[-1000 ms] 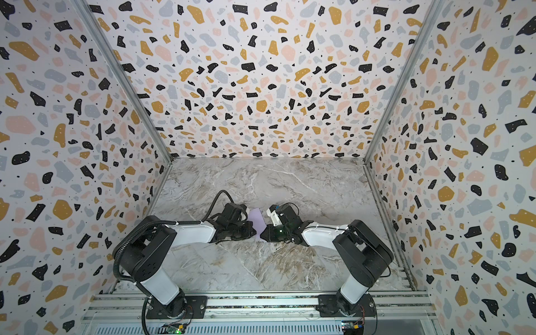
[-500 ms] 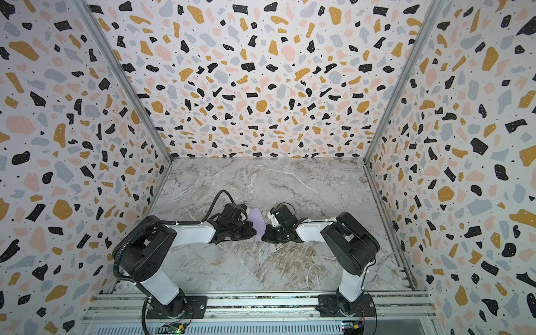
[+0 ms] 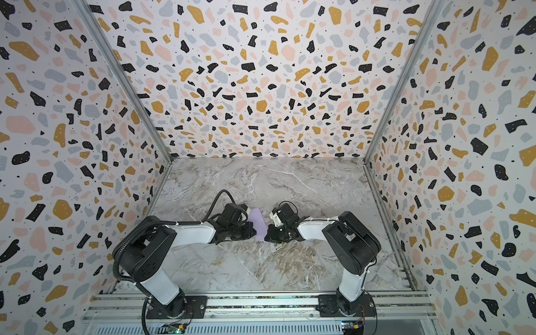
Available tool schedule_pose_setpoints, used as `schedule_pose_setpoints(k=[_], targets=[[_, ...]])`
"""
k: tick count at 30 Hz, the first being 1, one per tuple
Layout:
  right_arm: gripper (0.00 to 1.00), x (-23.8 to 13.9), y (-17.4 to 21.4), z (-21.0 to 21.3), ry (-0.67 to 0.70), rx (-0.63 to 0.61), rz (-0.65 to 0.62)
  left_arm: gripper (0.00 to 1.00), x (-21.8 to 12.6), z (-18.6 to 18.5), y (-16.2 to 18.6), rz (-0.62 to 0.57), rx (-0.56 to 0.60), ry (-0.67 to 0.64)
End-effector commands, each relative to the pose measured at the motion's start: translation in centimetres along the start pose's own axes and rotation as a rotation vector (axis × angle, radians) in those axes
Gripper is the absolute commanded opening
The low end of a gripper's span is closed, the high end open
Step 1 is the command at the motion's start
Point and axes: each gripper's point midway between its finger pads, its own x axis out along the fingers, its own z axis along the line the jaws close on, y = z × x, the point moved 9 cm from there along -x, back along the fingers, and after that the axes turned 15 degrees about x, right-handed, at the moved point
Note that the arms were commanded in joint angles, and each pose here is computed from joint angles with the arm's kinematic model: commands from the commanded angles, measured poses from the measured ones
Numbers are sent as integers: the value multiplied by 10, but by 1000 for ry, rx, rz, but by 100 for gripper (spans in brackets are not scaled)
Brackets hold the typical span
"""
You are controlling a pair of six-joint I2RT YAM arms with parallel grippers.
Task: Fold a paper plane with a square sheet of paper (pick it up from the middle)
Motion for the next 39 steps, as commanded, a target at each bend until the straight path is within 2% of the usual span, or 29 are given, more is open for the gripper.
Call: schedule_pose_setpoints(k=[1,18,22,25,27,33,39], targets=[[7,-6,11,-21,111,21,41,0,8,32,44,182,-42,-202],[7,-25,32,-66,233,60,85,0,5,31,41,178,-33,-205],[8,-39,22,-47,156,-13,36,0,5,29,39,168,-30,-194],[9,-46,19,-15,-39,-157,40,0,5,28,37,165,-30,-189],[11,-48,17,-5,-84,-190,27,0,5,27,36,164,-26,-190],[11,-38,5,2,-102,-155,18,0,5,26,34,164,-23,-184],[10,-21,0,-5,-50,-106,48,0,4,24,32,167,-11,-183]])
